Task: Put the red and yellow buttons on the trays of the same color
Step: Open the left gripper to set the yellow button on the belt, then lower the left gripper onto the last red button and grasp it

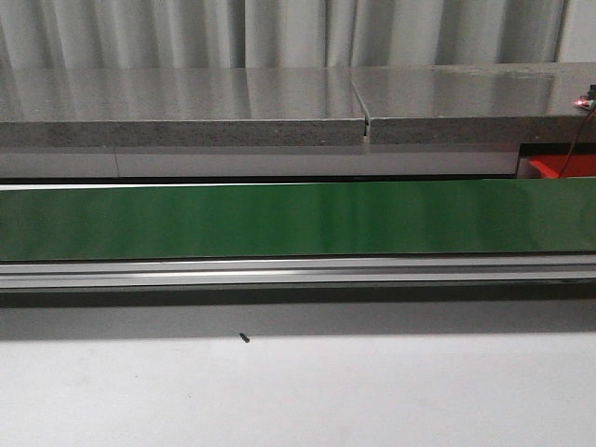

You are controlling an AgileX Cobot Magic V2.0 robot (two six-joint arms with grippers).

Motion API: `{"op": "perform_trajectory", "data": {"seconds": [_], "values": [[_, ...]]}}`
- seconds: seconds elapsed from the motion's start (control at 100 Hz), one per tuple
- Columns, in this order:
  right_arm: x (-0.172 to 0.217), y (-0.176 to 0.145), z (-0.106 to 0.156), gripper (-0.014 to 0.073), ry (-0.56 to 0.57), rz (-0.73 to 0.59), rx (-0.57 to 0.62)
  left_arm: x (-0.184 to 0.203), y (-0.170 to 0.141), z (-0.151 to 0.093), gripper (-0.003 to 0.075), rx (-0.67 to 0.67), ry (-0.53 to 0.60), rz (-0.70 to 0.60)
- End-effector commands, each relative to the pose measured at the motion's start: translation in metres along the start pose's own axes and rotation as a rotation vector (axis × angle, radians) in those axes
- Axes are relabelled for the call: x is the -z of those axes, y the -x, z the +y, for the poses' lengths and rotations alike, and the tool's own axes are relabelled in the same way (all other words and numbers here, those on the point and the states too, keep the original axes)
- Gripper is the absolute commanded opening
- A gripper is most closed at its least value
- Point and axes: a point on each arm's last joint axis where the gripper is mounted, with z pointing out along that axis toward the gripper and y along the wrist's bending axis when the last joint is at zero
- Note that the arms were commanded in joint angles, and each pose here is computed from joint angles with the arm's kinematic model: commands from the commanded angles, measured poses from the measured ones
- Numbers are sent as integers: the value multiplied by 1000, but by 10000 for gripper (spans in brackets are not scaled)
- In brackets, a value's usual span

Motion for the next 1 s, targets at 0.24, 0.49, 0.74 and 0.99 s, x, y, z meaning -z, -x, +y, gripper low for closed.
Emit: {"op": "perform_trajectory", "data": {"seconds": [0.24,0.49,0.74,0.99], "values": [[4,12,0,-66,1,-87,11,-21,18,-7,564,60,-62,-83],[4,12,0,-66,1,-87,11,-41,20,-3,564,102,-78,-89],[4,12,0,-66,1,-87,11,-42,25,-4,363,93,-89,-134],[4,12,0,-66,1,-87,11,-33,25,-7,110,51,-87,-133]]}}
